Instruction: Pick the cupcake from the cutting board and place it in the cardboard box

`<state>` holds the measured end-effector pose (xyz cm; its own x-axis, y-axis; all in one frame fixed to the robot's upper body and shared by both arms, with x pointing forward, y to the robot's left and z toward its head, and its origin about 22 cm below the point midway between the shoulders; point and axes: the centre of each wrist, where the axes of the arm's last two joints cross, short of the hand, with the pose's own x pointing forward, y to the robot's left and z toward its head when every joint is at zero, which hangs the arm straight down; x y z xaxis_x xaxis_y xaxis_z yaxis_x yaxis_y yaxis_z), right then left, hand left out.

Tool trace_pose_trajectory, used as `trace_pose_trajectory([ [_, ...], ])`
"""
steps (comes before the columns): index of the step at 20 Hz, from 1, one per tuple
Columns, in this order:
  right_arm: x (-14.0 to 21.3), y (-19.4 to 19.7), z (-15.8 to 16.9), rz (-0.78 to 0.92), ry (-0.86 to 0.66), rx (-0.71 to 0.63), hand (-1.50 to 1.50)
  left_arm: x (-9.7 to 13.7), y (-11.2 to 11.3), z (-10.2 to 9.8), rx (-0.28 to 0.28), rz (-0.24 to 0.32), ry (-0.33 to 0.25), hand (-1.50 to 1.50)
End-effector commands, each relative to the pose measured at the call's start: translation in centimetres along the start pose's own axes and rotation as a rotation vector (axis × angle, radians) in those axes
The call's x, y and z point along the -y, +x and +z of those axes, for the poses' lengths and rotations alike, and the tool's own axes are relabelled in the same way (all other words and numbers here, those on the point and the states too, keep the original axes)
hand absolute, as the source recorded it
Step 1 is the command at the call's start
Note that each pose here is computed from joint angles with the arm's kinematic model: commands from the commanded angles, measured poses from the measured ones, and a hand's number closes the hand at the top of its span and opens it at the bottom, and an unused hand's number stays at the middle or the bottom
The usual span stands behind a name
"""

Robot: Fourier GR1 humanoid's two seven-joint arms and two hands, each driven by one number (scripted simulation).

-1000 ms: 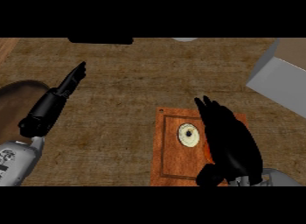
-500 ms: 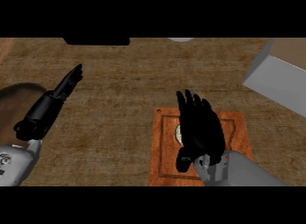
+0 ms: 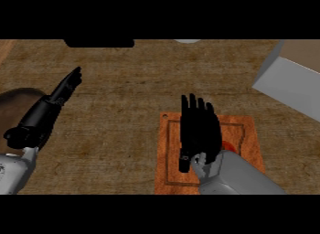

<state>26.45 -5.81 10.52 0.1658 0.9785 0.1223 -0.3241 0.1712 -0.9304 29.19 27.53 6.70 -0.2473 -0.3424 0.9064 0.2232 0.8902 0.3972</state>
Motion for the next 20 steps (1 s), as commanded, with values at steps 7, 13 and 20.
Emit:
trace_pose_trajectory([
  [7, -2.7, 1.9, -0.8, 0.047, 0.058, -0.199, -1.50, 1.3, -0.1, -0.2, -0.016, -0.007, 0.007, 0.00],
  [13, -1.1, 1.2, -1.6, 0.063, 0.063, -0.239, -1.50, 0.4, 0.0, -0.5, -0.003, 0.002, -0.006, 0.00],
  [20, -2.9, 0.2, -1.6, 0.094, 0.053, -0.267, -1.50, 0.8, 1.0, -0.5, 0.008, -0.010, 0.014, 0.00],
])
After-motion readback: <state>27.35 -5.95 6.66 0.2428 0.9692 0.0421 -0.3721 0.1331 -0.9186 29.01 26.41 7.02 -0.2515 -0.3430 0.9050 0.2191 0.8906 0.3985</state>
